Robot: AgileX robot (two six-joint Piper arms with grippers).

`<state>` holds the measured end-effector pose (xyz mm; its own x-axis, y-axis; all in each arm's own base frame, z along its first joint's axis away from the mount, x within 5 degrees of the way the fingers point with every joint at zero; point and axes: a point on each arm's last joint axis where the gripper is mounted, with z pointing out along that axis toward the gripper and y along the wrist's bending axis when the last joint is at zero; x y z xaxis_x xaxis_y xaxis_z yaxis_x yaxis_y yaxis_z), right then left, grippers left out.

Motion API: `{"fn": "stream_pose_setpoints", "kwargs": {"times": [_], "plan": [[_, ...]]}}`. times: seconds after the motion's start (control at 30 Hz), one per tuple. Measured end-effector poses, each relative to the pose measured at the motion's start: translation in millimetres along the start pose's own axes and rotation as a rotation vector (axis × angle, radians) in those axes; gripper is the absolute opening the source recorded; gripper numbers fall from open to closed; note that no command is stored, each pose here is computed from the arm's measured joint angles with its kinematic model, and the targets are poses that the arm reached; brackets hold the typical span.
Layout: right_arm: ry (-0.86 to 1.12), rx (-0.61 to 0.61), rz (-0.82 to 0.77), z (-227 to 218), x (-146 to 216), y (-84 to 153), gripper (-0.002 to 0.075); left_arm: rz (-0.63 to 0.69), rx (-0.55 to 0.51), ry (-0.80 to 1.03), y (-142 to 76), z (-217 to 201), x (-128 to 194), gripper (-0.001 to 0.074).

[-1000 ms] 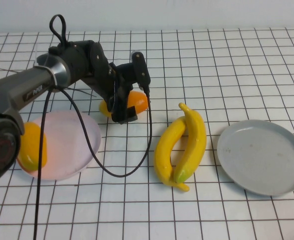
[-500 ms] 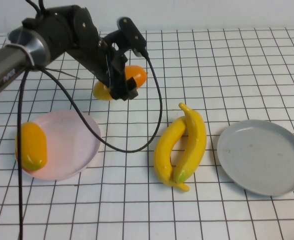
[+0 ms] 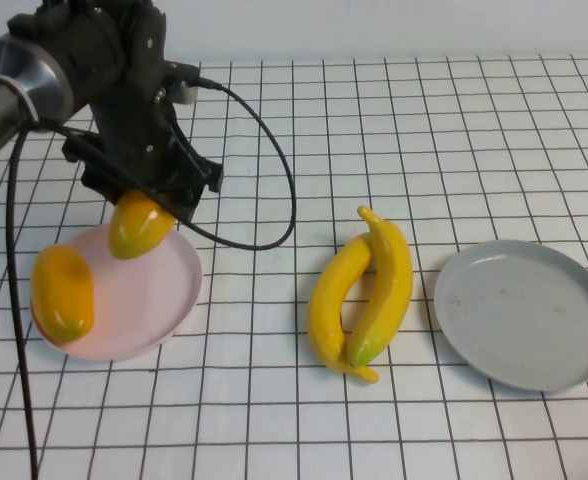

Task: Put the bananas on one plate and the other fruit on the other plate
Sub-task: Put one type of fruit in the left plate, then put another type of fruit in the right plate

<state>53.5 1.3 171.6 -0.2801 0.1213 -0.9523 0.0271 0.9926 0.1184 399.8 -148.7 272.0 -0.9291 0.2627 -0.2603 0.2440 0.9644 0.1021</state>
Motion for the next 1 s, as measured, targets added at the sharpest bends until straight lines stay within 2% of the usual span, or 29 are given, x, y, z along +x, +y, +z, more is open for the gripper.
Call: {"fn": "stream_pose_setpoints", "kwargs": {"times": [0.23,0.47,0.57,0.63,0.87,1.0], "plan": [[0.0,0.0,0.0,0,0,0,-0.0016,-0.053,-0.049,0.078,5,26,16,0.0523],[0.0,0.0,0.0,0,0,0,-0.0016,-0.017,-0.05,0.094,4,36,22,0.0525],[0.0,0.0,0.0,0,0,0,-0.0016,0.01,-0.084,0.084,7,36,21,0.0631],[0.0,0.0,0.0,0,0,0,-0.0016,0.022,-0.093,0.083,9,36,21,0.0665],[0.0,0.0,0.0,0,0,0,-0.0016,-0.009,-0.102,0.076,15,34,20,0.0668],[0.0,0.0,0.0,0,0,0,-0.0016,-0.038,-0.067,0.015,15,15,20,0.0658]]}}
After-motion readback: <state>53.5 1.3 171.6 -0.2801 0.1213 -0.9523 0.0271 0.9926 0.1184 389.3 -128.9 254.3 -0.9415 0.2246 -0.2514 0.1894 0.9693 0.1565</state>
